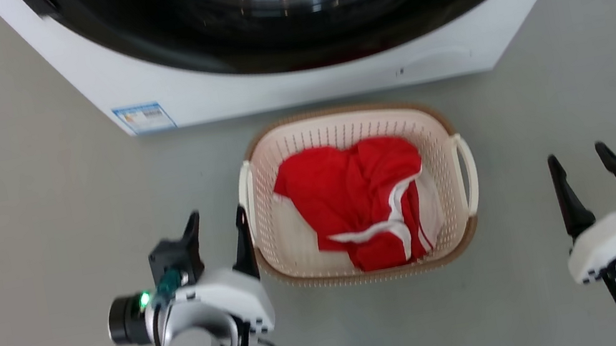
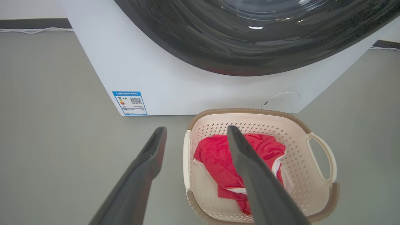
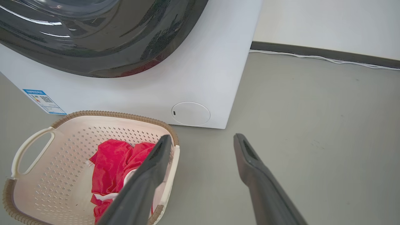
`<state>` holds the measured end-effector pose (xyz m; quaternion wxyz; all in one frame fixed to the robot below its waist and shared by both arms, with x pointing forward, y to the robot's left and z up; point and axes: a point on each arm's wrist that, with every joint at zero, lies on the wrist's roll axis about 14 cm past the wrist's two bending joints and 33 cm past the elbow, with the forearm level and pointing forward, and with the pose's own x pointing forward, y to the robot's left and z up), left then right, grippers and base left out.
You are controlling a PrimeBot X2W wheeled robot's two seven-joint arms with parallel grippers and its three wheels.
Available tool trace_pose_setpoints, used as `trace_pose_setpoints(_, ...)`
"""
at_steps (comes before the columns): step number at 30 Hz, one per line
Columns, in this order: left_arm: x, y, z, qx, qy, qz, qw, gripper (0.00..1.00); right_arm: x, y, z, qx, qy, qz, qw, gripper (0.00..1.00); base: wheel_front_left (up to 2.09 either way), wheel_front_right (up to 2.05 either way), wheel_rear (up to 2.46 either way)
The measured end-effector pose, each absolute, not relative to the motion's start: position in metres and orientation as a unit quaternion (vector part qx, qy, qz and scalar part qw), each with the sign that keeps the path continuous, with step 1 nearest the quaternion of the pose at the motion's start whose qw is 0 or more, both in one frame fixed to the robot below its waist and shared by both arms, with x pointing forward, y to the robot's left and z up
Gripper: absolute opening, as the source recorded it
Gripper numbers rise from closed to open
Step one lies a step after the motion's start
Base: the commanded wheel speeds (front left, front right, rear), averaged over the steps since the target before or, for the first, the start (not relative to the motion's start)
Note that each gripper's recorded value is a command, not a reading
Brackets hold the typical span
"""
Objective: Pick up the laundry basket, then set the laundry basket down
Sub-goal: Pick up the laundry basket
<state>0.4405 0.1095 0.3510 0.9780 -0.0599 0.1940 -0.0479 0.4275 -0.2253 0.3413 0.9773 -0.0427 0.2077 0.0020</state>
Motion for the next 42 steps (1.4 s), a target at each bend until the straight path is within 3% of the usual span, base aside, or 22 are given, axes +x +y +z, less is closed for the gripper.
trace_pose_setpoints(9, 0.470, 0.094, 0.299, -0.060, 0.252, -0.053, 0.964, 1.00, 0.457, -0.215, 0.286, -0.034, 0.266, 0.023, 0.963, 1.00, 0.00, 0.00, 0.00)
trace_pose_setpoints(16, 0.480, 0.089, 0.267, -0.057, 0.283, -0.055, 0.956, 1.00, 0.458, -0.209, 0.251, -0.035, 0.303, 0.039, 0.952, 1.00, 0.00, 0.00, 0.00)
trace_pose_setpoints(42, 0.501, 0.081, 0.198, -0.033, 0.333, -0.056, 0.941, 1.00, 0.482, -0.183, 0.188, -0.021, 0.337, 0.082, 0.938, 1.00, 0.00, 0.00, 0.00)
